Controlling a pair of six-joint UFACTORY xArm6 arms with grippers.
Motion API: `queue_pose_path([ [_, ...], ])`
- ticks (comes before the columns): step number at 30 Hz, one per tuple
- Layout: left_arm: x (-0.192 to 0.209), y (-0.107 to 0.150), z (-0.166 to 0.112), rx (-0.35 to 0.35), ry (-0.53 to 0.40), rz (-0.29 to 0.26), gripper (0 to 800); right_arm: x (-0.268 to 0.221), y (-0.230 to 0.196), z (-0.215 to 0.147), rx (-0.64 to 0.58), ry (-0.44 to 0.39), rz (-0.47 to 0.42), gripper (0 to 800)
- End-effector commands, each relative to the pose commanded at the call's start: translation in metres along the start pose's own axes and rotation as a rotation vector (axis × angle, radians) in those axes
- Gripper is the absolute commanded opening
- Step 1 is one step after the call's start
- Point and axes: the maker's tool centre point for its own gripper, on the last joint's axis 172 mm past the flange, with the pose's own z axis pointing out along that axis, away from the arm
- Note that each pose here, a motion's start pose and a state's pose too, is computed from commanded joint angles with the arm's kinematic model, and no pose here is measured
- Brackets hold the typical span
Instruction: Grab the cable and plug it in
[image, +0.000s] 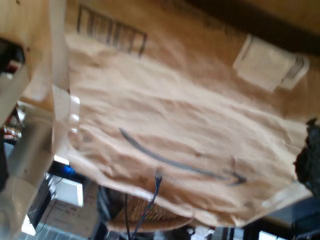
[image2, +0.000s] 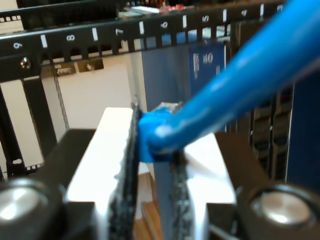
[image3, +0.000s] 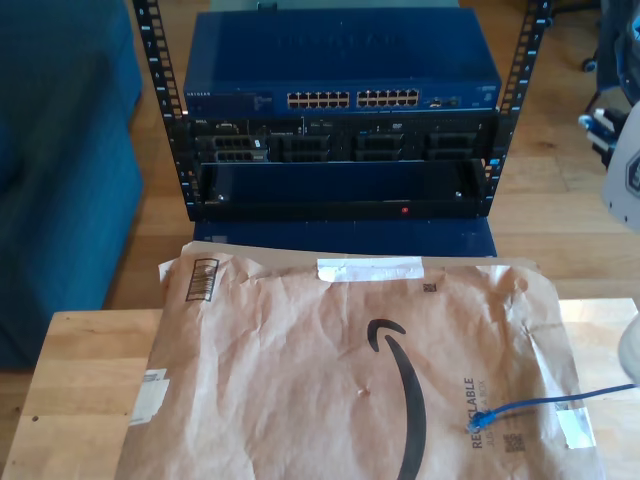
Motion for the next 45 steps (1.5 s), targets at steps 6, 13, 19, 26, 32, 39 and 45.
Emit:
queue_pose_path([
  [6,0.044,-0.049,0.007,0.021,0.023,0.038,795,-0.001,0.002,0.001,-0.004,-0.002,-0.001,2],
  [13,0.077,-0.094,0.024,-0.006,-0.024,0.076,795,-0.002,0.002,0.001,-0.004,-0.004,0.000,2],
  [19,0.099,-0.123,0.075,-0.026,-0.042,0.108,797,-0.002,0.007,0.001,-0.012,-0.005,0.002,2],
  [26,0.105,-0.140,0.124,0.008,-0.037,0.147,797,-0.001,0.017,0.001,-0.025,-0.002,0.000,3],
  [32,0.118,-0.145,0.161,-0.018,-0.031,0.125,798,-0.003,0.016,-0.001,-0.021,-0.009,-0.001,2],
  [39,0.131,-0.148,0.193,0.005,0.012,0.134,798,-0.005,0.022,-0.002,-0.028,-0.014,-0.004,2],
  [45,0.136,-0.145,0.203,-0.019,0.075,0.133,798,-0.006,0.025,-0.002,-0.033,-0.016,-0.003,3],
])
